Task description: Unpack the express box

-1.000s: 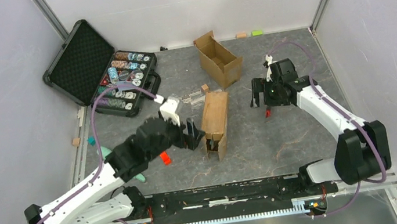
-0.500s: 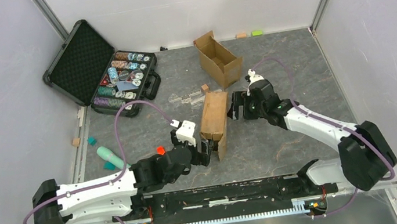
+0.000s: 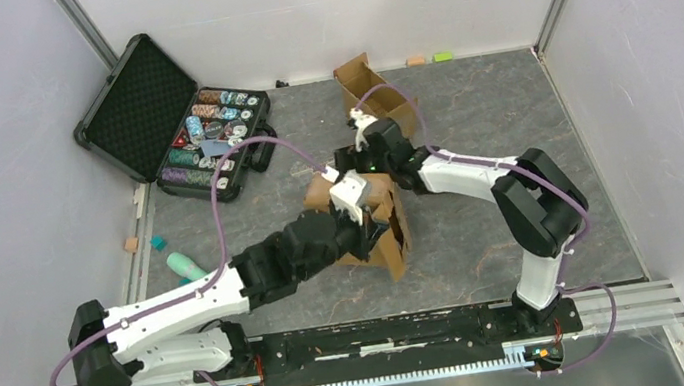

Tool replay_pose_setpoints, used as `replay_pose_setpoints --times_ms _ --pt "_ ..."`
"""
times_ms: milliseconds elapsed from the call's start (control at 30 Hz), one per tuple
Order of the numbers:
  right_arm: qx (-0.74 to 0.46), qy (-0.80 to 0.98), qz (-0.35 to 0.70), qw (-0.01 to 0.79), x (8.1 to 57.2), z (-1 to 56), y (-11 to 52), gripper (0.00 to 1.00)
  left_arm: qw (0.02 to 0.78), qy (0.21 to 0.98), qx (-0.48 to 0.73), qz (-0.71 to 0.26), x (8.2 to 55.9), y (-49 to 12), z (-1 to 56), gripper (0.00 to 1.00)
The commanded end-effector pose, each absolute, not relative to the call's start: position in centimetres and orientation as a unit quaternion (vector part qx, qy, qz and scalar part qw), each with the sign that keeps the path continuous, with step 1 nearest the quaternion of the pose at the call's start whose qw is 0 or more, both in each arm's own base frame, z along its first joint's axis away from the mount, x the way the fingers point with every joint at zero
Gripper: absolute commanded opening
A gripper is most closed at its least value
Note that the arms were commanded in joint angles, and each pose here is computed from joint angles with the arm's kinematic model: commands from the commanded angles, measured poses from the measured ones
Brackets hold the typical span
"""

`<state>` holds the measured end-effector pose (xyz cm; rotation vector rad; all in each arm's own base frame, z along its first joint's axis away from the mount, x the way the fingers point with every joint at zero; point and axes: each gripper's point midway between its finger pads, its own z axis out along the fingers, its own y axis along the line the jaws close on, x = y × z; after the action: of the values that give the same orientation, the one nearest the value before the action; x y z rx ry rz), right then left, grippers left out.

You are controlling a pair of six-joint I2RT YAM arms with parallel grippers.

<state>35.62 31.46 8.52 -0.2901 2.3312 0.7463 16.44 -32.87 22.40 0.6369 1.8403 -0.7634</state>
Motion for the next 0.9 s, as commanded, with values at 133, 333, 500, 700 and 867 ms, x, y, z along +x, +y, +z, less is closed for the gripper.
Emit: replay_pose_setpoints --times_ms 133,333,500,700,867 --pt "-0.187 0.866 0.335 0.321 33.0 9.0 33.2 0.94 0.328 0.823 0.036 -0.463 23.1 -31.9 19.5 0.02" --pt "-0.152 0.87 0.294 0.365 34.1 11.2 28.1 0.97 0.254 0.849 -0.105 -0.451 25.9 -29.5 12.0 0.02" --pt "-0.117 0.866 0.229 0.429 33.6 15.1 23.7 0.98 0.224 0.857 -0.119 -0.449 26.3 -29.6 9.3 0.02" --pt "-0.074 0.872 0.144 0.462 31.6 17.3 19.9 0.98 0.226 0.871 -0.105 -0.424 27.2 -29.6 9.2 0.02" --pt "-0.068 0.865 0.144 0.476 31.0 18.5 19.2 0.98 0.227 0.876 -0.102 -0.413 27.6 -29.7 8.8 0.02"
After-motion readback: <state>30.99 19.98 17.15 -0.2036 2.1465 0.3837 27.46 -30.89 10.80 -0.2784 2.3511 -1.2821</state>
